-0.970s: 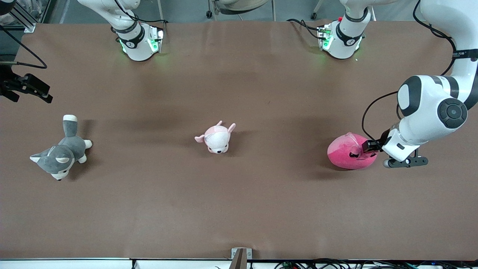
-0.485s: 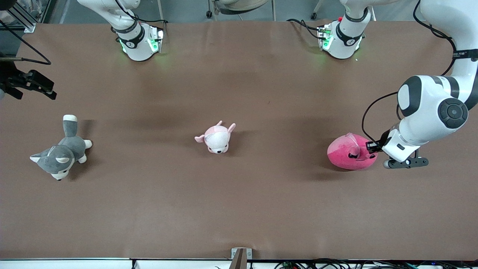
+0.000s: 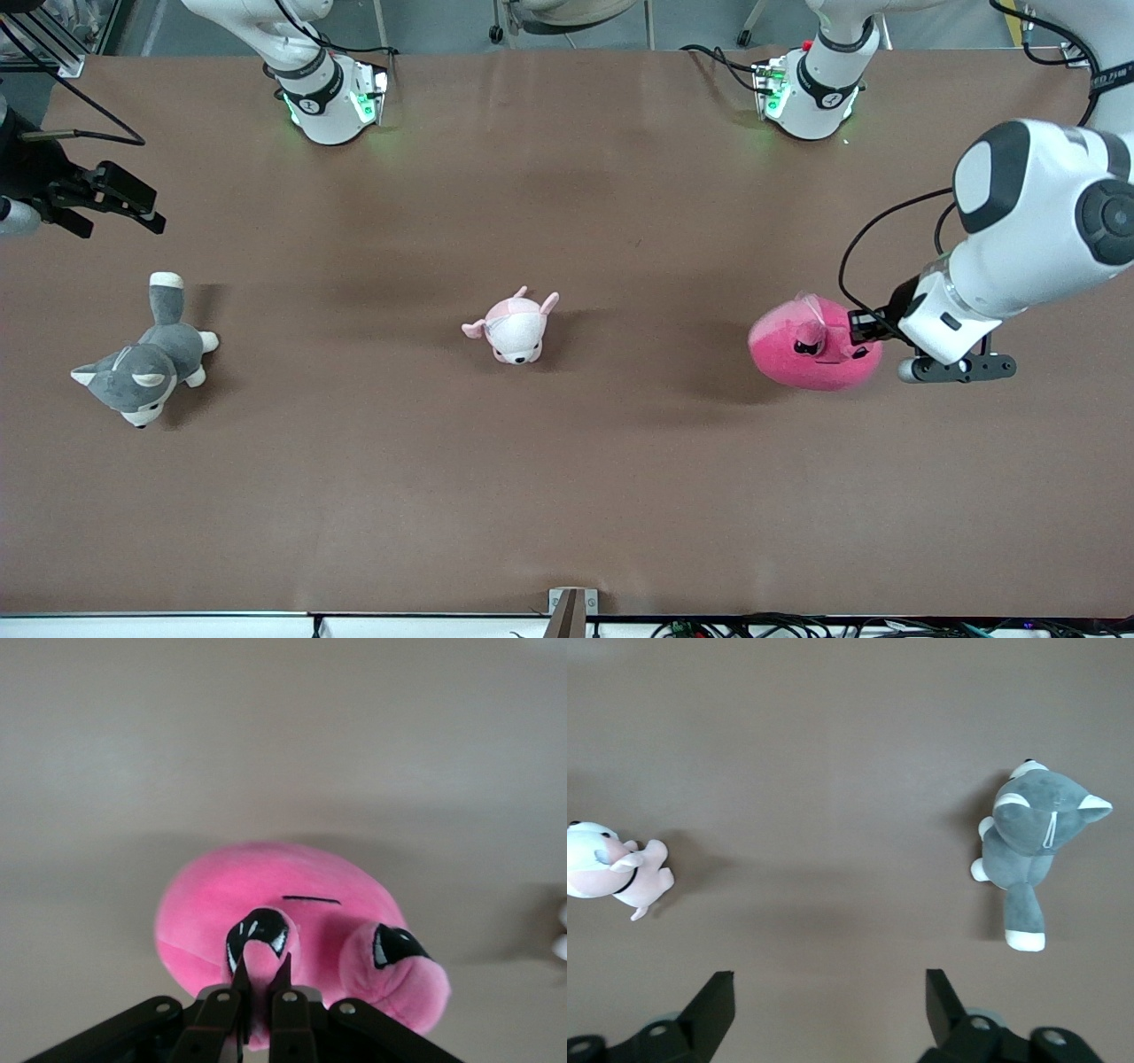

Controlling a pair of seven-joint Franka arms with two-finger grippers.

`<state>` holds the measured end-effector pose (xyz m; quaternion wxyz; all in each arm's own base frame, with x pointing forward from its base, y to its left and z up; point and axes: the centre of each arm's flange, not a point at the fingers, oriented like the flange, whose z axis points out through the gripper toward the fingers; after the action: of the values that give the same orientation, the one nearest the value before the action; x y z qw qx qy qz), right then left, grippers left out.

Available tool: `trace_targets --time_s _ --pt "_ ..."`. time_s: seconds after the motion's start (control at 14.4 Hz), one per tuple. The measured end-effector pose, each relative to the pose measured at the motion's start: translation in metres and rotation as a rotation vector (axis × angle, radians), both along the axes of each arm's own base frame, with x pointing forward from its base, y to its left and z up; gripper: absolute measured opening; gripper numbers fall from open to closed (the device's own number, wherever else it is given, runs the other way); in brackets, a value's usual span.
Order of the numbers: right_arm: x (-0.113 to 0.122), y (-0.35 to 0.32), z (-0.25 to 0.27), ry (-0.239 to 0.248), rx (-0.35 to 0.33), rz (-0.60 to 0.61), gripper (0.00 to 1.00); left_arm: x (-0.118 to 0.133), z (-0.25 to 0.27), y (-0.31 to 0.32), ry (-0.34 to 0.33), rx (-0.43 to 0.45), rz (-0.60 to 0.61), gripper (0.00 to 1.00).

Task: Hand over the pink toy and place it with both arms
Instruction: 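Lift the pink plush toward the middle while the right gripper approaches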

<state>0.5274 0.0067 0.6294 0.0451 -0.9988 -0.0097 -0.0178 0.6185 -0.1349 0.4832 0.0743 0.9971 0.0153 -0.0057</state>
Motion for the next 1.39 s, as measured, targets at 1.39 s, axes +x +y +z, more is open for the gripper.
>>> trace_targets --time_s 1.39 --pt "0.031 0.151 -0.032 0.167 0.544 -0.004 0.67 -0.124 0.091 -0.360 0.118 -0.401 0.353 0.09"
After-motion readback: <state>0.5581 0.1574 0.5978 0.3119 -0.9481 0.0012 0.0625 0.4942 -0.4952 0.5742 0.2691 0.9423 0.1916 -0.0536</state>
